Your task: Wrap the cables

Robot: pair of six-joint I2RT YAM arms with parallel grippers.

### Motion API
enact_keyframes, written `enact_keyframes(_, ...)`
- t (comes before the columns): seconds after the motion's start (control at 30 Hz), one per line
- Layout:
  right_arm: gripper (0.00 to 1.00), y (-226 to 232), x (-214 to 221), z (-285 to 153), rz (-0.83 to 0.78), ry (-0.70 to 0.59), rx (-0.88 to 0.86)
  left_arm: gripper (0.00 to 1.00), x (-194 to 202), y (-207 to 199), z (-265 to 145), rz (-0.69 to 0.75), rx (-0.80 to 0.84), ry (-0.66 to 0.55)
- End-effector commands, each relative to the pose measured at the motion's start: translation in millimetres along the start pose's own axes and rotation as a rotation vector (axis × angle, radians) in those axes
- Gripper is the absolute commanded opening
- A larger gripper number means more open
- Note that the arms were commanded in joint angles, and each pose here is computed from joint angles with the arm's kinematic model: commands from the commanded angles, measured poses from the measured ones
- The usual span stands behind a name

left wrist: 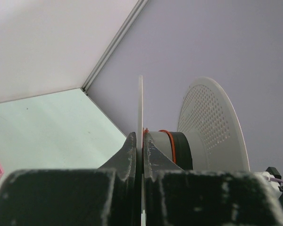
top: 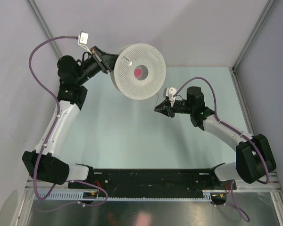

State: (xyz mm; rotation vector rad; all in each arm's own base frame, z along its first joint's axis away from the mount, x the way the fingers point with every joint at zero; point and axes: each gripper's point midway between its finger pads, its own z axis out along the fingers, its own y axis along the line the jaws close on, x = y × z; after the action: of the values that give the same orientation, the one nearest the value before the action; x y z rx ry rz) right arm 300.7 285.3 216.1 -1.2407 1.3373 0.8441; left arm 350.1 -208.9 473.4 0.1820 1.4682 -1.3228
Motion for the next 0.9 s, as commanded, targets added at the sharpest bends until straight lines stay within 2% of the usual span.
enact_keyframes(0.0,0.15,7.7,-0.2,-0.1,-0.031,0.0,-0.025,0.0,-34.1,-28.2,-8.4,0.043,0.037,-0.123)
enact_keyframes(0.1,0.04,11.6,1.3,-0.2,-0.033,0.007,-0.024,0.0,-37.0,-19.5,-9.3,0.022,0.004,-0.145)
enact_keyframes(0.17,0.01,14.1,-0.1,0.3,-0.032,0.007,-0.021,0.0,-37.4,-11.4,-10.0,0.002,-0.031,-0.157)
enact_keyframes(0.3,0.0,22.3,-8.4,1.1,-0.059,0.006,-0.022,0.0,-34.5,11.4,-11.4,-0.053,-0.135,-0.172)
enact_keyframes(0.53,0.0,48.6,-31.1,1.7,-0.187,0.023,-0.015,0.0,-20.6,71.3,-20.2,-0.143,-0.433,-0.189)
enact_keyframes(0.73,0.0,64.1,-69.6,2.5,-0.39,0.01,0.012,0.0,4.8,109.3,-25.7,-0.094,-0.703,-0.145)
enact_keyframes(0.87,0.0,66.1,-90.7,6.0,-0.528,0.022,0.027,0.0,33.4,133.2,-27.9,-0.033,-0.841,-0.064)
